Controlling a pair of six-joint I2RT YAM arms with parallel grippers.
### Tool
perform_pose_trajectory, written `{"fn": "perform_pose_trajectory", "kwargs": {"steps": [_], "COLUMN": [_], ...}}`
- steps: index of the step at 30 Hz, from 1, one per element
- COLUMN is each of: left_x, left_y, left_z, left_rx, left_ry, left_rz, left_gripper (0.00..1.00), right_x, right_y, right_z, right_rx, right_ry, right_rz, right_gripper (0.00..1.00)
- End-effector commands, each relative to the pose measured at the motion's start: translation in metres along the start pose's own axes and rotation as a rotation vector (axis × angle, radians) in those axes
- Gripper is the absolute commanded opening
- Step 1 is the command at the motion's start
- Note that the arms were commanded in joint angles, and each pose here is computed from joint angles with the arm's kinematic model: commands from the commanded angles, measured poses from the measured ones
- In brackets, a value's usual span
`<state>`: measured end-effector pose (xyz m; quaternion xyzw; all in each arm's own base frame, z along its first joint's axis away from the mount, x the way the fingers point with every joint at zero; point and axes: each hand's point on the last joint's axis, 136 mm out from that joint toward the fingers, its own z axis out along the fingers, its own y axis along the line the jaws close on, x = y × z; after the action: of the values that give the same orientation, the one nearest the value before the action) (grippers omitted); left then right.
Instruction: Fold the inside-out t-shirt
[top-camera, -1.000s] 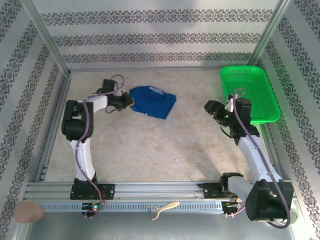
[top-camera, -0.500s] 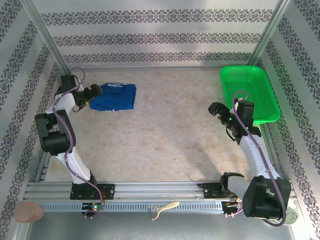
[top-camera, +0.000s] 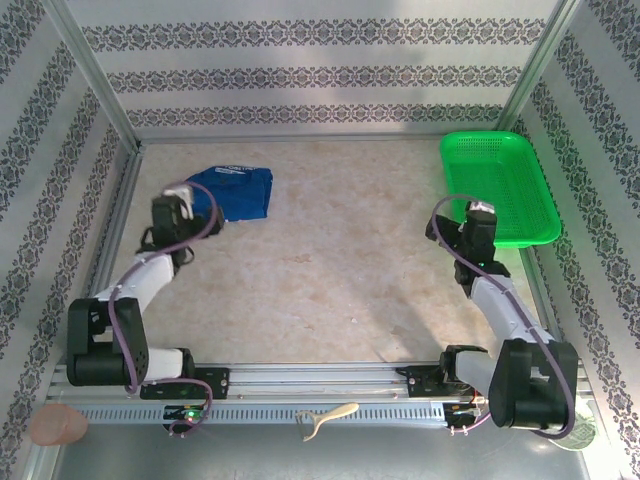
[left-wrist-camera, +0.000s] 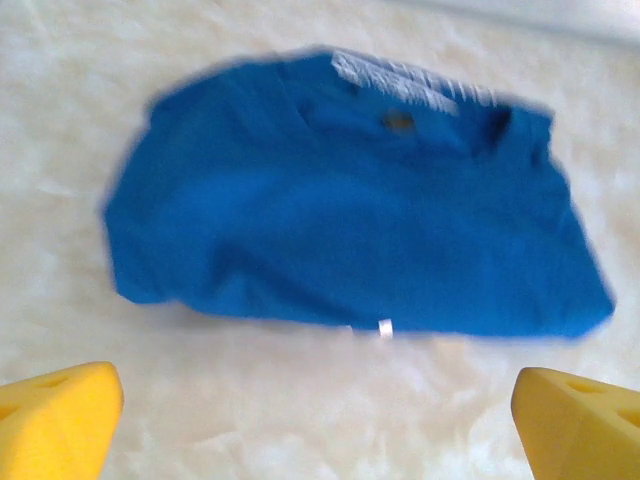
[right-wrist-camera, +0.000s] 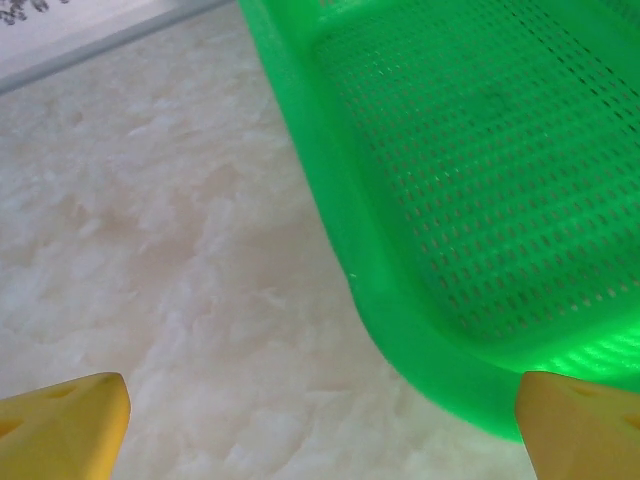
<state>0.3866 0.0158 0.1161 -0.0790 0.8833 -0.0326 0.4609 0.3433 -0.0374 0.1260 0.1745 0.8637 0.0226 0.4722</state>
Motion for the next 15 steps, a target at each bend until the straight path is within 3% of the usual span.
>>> {"fn": "perform_pose_trajectory", "kwargs": {"steps": [1, 2, 6, 9, 10, 12, 13, 15], "left_x": [-0.019, -0.008, 0.016, 0.020, 0.016, 0.018, 0.018, 0.018], "left_y": [-0.009, -0.007, -0.006, -0.007, -0.008, -0.008, -0.007, -0.007], "left_z": [0.009, 0.016, 0.027, 0.029, 0.029, 0.029, 0.030, 0.030], "left_rx": [-0.035, -0.046, -0.020, 0.001, 0.017, 0.027, 0.029, 0.029], "left_ry": [-0.230, -0.195, -0.279, -0.243, -0.278, -0.247, -0.255, -0.253], "left_rz": [0.173, 0.172, 0.173, 0.172, 0.167, 0.161, 0.159, 0.159], "left_gripper": [0.99, 0.99, 0.99, 0.99, 0.99, 0.99, 0.99, 0.99], "right_x": [-0.016, -0.011, -0.010, 0.010, 0.000, 0.002, -0.003, -0.004], "right_y": [0.012, 0.015, 0.030, 0.043, 0.046, 0.033, 0.036, 0.022], "right_z": [0.010, 0.014, 0.020, 0.043, 0.046, 0.052, 0.051, 0.046], "right_rx": [-0.048, -0.066, -0.147, -0.186, -0.183, -0.130, -0.120, 0.002], "right_ry": [-0.183, -0.201, -0.298, -0.308, -0.346, -0.233, -0.305, -0.304], "right_rz": [-0.122, -0.154, -0.223, -0.275, -0.256, -0.226, -0.232, -0.222], "right_gripper": [0.98, 0.98, 0.98, 0.99, 0.98, 0.99, 0.98, 0.98]}}
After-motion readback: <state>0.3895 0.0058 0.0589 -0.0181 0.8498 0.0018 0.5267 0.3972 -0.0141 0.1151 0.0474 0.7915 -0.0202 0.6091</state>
